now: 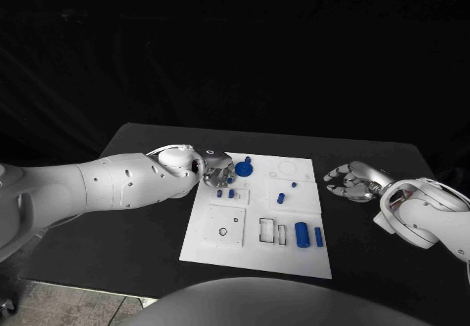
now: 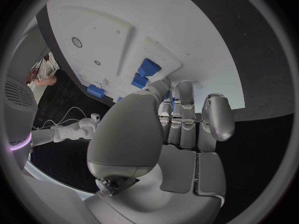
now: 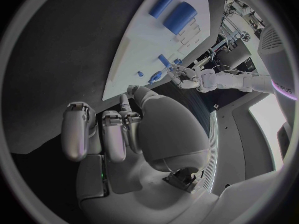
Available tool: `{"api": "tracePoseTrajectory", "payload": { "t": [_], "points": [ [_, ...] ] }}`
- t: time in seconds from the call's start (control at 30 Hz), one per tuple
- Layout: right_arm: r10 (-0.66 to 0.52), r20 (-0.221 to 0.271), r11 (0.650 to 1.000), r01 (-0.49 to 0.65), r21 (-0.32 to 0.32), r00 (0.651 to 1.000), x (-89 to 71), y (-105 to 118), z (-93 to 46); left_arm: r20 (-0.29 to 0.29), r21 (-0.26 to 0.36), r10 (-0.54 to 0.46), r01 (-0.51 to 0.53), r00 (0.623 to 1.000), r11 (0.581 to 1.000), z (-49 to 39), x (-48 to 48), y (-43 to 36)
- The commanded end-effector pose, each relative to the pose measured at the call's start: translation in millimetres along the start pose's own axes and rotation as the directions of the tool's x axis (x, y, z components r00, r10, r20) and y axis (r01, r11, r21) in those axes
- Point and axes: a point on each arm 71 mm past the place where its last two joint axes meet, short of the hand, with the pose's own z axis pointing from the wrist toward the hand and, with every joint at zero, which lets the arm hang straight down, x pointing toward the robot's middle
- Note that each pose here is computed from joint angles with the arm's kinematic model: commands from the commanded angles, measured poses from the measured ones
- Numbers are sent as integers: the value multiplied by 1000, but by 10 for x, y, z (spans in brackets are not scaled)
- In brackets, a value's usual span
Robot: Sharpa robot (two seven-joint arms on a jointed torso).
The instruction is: Assemble the parts on the task board
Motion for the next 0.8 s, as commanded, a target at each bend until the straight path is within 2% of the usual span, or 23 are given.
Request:
{"api": "tracePoseTrajectory", "payload": {
  "t": [0.03, 0.37, 0.63, 0.8],
  "points": [
    [-4, -10, 1000, 4, 1, 1000, 11, 0, -2, 18, 13, 7, -7, 1000, 1000, -3, -10, -5],
    [-4, -10, 1000, 4, 1, 1000, 11, -2, -3, 28, -2, 7, -7, 1000, 1000, -14, -14, 30],
    [-4, -2, 1000, 4, 1, 1000, 1, -11, -8, 45, -39, 8, -6, 999, 999, -37, -21, 109],
    [-3, 18, 1000, 3, -4, 1000, -18, -15, -18, 80, -53, 8, -3, 997, 999, -69, -40, 169]
  ]
}}
